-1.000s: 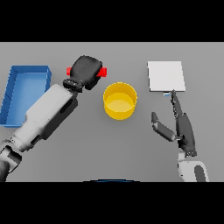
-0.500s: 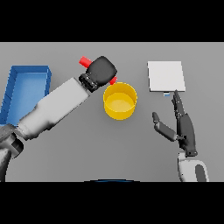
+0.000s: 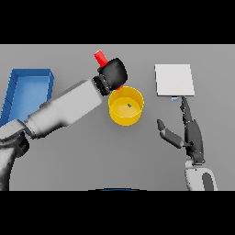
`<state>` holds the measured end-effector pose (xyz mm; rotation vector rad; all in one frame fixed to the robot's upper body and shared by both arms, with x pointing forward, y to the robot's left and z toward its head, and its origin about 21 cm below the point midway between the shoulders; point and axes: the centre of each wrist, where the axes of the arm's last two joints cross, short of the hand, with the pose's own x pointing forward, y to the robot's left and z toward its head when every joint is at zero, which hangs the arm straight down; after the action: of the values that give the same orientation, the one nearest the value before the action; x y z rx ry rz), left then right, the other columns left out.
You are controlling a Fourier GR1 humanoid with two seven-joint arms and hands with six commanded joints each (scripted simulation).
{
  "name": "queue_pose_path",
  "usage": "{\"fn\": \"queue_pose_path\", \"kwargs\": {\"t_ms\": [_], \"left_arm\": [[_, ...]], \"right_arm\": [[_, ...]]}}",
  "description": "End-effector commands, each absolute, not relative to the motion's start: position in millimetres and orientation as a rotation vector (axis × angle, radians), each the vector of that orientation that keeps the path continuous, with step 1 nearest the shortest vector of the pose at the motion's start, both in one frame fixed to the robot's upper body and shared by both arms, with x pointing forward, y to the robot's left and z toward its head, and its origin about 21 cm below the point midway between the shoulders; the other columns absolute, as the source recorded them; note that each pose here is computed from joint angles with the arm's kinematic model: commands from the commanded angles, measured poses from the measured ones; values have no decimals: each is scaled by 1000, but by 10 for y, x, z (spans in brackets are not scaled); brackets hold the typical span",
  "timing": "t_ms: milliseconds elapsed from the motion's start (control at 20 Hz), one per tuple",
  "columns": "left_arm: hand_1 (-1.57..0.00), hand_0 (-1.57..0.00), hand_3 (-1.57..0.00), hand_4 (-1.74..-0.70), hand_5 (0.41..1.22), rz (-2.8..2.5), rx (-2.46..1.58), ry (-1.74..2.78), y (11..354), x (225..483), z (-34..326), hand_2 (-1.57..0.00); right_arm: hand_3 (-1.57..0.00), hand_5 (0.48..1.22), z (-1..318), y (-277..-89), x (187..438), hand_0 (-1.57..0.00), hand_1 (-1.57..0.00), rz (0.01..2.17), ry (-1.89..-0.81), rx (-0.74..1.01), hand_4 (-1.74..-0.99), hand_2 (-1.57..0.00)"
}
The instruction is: Pick up the red beaker and tilt it to pour out 1 green nut into yellow bowl. Pick up the yellow bowl and place it on the metallic measuring scale.
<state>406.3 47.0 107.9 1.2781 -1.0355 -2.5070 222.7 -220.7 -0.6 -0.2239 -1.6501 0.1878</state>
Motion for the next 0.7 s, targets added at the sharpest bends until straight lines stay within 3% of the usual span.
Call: {"fn": "queue_pose_path", "kwargs": {"t_ms": [0,350,650], "left_arm": [[-1571,-1571,-1563,-1738,1221,-2533,1304,-1008,442,4061,1095,-1571],[-1571,-1571,-1569,-1734,1221,-2739,1412,-850,271,4074,1127,-1571],[-1571,-1571,-1571,-1731,1221,-2810,1498,-811,212,4117,1346,-1571]], "right_arm": [[1,588,-8,-2199,2216,1,1,192,-1660,-223,-1270,1],[1,591,-6,-2210,2222,1,1,211,-1665,-251,-1204,1],[1,592,14,-2173,2222,1,1,222,-1675,-265,-1206,1]]}}
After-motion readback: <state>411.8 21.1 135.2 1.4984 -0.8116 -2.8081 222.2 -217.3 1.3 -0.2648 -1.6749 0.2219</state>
